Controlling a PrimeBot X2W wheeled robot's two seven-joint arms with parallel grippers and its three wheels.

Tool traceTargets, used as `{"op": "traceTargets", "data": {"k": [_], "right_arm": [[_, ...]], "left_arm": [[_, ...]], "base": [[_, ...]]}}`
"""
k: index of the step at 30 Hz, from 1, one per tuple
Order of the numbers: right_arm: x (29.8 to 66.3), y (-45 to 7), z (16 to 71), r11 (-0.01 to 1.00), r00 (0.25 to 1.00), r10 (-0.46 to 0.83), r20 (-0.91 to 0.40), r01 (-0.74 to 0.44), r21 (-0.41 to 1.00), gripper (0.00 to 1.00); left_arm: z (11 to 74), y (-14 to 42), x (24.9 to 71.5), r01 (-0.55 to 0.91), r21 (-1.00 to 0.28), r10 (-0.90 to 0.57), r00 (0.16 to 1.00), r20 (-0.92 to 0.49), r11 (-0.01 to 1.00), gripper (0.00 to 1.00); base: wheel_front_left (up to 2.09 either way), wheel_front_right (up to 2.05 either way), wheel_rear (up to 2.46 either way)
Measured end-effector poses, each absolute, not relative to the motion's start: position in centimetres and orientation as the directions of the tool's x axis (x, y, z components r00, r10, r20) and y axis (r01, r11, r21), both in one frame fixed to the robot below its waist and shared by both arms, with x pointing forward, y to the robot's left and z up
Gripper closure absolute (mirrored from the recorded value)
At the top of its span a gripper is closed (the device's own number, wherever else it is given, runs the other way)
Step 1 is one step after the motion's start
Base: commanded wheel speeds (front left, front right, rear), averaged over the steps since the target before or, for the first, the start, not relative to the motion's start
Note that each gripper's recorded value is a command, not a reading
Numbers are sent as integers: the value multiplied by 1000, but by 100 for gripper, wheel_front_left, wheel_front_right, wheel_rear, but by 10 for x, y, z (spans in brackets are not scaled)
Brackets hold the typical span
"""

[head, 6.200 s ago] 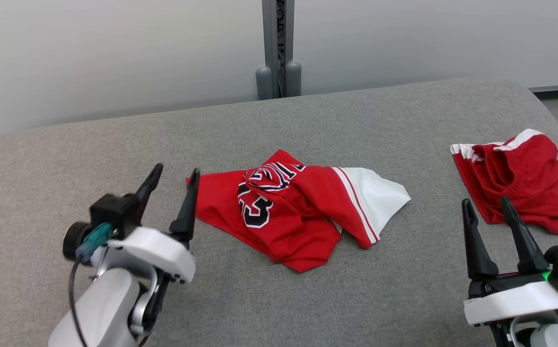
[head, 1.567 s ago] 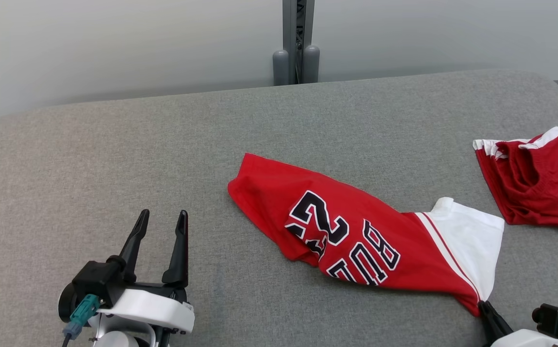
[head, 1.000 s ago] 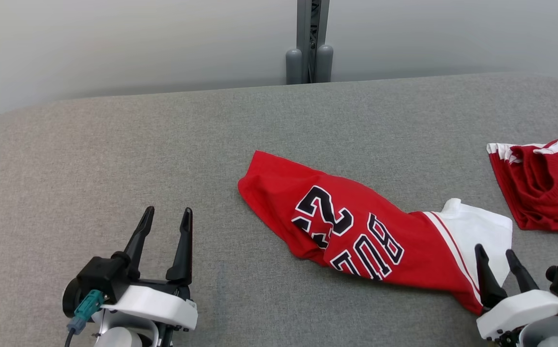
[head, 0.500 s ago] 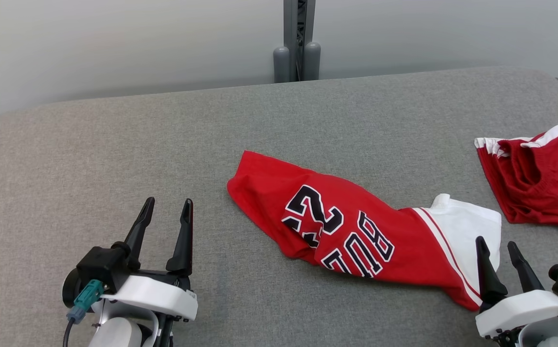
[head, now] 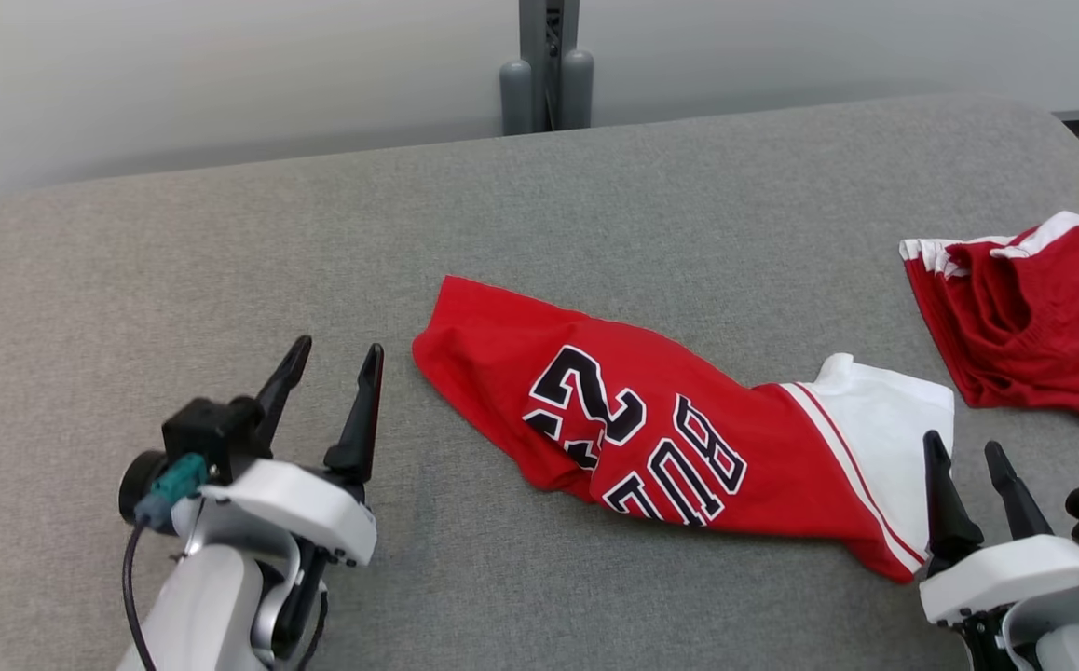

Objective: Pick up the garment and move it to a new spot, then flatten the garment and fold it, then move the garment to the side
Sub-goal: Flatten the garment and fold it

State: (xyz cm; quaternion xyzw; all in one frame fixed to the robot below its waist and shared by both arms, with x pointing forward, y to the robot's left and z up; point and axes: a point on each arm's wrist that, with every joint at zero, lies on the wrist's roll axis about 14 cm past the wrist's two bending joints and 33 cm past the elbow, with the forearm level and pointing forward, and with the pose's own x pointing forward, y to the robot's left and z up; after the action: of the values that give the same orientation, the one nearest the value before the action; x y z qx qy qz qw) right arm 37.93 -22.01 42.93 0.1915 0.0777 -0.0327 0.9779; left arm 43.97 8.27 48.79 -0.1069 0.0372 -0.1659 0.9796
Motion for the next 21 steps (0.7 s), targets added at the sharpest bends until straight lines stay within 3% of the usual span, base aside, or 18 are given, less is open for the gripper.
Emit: {"op": "traceTargets", "data": {"k": [14,21], "right_arm": [[398,-236,418,923,977,-61,-206,134,360,0],[407,-236,414,924,974,-59,-217,136,356,0]], "left_arm": [[464,47,504,389,-282,-445,879,-170,877,0],[431,29,520,394,-304,-480,824,-301,867,0]], "base": [[0,0,0],[0,0,0]]}}
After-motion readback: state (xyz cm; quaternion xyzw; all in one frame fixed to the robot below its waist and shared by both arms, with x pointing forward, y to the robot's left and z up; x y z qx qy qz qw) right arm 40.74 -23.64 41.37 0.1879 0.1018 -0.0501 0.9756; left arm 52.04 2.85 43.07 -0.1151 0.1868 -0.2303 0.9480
